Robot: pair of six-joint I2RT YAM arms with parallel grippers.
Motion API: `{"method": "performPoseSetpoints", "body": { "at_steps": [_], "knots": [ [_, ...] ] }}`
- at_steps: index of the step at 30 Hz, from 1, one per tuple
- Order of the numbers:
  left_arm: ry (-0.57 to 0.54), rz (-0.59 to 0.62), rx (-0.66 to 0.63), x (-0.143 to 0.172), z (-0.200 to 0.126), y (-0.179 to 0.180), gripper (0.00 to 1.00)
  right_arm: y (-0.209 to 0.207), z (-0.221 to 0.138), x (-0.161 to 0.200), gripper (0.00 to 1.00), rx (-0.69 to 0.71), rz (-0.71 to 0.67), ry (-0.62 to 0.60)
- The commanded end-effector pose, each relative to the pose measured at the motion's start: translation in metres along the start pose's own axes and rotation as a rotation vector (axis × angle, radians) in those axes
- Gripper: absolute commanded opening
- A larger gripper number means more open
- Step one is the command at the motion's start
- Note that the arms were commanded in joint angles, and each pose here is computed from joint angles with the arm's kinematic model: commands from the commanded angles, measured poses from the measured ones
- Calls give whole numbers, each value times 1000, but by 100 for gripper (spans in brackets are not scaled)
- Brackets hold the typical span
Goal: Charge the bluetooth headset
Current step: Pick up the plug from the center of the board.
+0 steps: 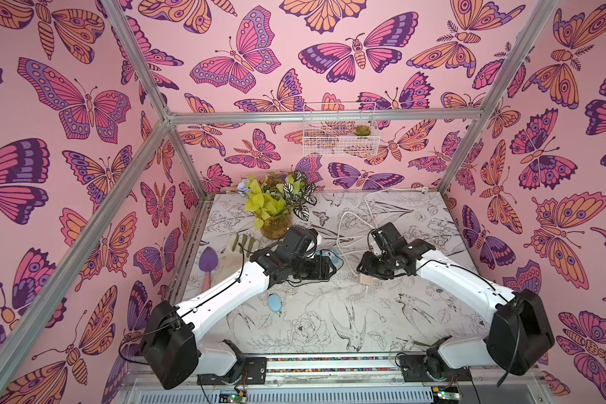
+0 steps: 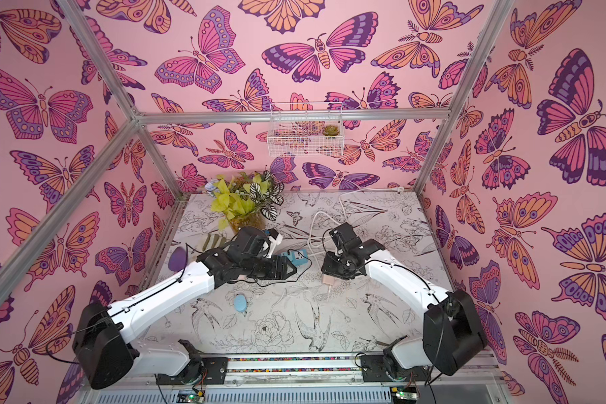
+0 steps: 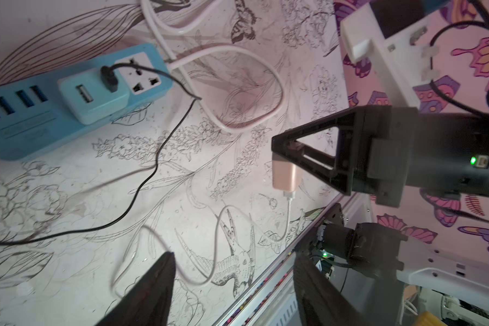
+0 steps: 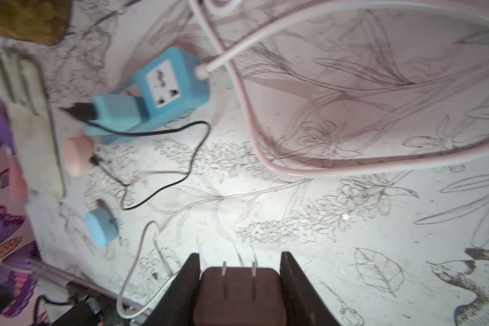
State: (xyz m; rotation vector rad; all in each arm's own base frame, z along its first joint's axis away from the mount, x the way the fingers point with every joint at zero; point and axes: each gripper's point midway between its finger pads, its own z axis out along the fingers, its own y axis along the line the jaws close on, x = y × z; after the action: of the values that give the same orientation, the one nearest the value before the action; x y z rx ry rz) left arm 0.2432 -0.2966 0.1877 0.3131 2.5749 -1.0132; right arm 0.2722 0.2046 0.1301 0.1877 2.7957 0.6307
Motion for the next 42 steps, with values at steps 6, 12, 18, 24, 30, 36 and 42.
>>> {"method": "performPoseSetpoints", "body": {
  "at_steps": [6,12,18,24,30,36,42],
  "knots": [
    [32,115,135,-2,11,-39,70,74,-31,7,22,-186,-117,20],
    [30,118,126,-3,13,-40,72,96,-38,4,21,-259,-116,9],
    [21,109,116,-7,15,-40,63,110,-38,7,21,-291,-132,12],
    [18,104,151,-11,16,-48,48,118,-38,10,21,-311,-150,13],
    [13,93,178,-12,15,-52,26,119,-35,17,23,-317,-175,28],
    [6,67,209,-12,13,-53,7,121,-42,17,35,-342,-191,7],
    [-30,5,259,-19,5,-51,0,118,-61,9,55,-386,-194,-69]
  ]
}}
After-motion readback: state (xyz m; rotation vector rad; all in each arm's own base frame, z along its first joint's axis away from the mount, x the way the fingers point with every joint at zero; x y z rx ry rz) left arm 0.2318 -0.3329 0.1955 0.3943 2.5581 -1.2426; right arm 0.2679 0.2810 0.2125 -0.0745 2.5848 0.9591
